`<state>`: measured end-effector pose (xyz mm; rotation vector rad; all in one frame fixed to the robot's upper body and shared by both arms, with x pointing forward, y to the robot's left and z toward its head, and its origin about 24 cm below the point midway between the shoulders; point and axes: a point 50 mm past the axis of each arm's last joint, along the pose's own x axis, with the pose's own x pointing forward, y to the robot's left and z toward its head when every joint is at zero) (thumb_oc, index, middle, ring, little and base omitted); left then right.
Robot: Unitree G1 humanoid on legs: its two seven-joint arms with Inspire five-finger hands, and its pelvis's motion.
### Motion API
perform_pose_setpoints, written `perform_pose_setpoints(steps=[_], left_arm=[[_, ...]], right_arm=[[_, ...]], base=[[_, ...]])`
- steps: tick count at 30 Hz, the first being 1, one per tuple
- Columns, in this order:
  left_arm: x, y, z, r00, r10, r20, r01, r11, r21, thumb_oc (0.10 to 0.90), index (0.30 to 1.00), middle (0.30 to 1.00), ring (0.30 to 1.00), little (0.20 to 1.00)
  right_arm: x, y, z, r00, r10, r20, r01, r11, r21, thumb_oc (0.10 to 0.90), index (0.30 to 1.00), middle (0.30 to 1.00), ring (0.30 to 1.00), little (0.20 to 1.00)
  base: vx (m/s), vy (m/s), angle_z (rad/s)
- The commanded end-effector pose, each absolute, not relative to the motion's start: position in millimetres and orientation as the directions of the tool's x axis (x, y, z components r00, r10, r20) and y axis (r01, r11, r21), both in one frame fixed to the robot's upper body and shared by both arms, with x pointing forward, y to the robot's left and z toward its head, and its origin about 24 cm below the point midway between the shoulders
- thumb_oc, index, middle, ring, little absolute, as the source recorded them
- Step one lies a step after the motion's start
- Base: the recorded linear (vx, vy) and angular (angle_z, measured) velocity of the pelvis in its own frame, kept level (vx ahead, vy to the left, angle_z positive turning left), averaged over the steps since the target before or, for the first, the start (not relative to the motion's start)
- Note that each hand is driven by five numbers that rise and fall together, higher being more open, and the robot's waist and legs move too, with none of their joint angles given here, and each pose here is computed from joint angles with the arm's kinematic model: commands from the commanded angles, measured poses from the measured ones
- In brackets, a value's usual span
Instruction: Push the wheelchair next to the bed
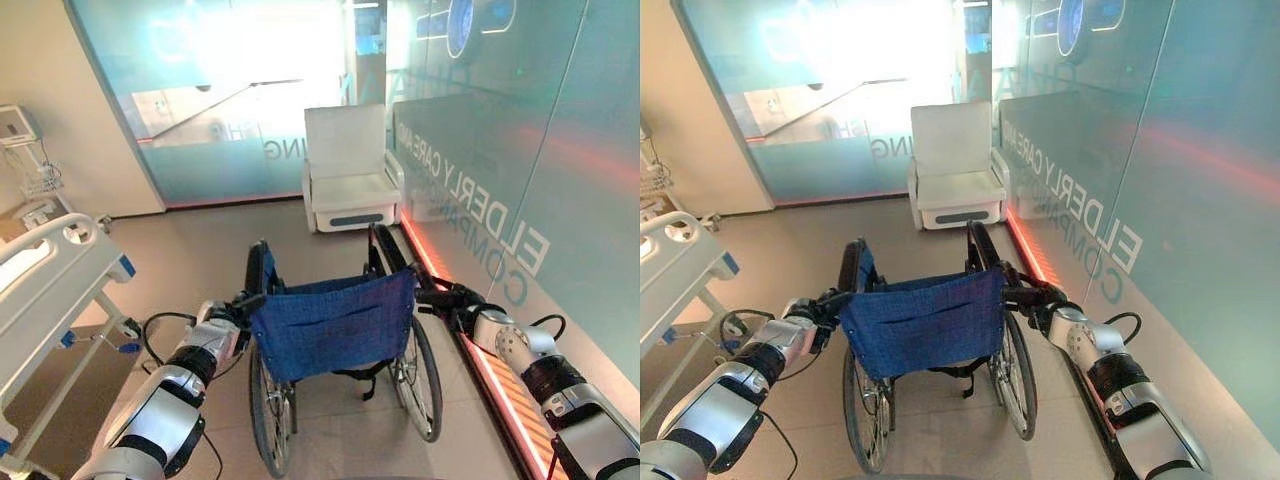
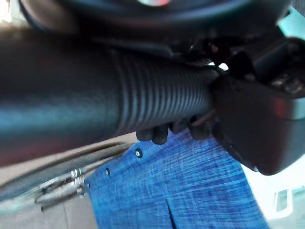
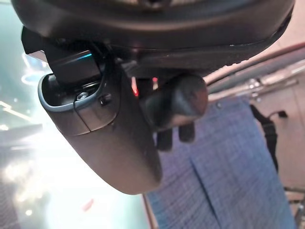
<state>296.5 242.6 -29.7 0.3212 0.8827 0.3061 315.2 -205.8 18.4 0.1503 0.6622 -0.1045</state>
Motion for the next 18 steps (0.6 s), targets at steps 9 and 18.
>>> perform_pose_setpoints(steps=[9, 18], left_arm=[[270, 0, 45, 0.69, -0.721, -0.067, -0.121, -0.023, -0.992, 0.4, 0.3, 0.3, 0.3, 0.3], [280, 28, 85, 0.732, -0.667, 0.14, 0.073, -0.127, -0.989, 0.4, 0.3, 0.3, 0.3, 0.3]], right_arm=[[337, -67, 198, 0.825, 0.558, 0.089, -0.529, 0.706, 0.471, 0.4, 0.3, 0.3, 0.3, 0.3], [347, -96, 187, 0.845, 0.535, 0.025, -0.465, 0.709, 0.53, 0.4, 0.3, 0.3, 0.3, 0.3]], base=[[-0.02, 0.042, 0.02], [0.02, 0.047, 0.09]])
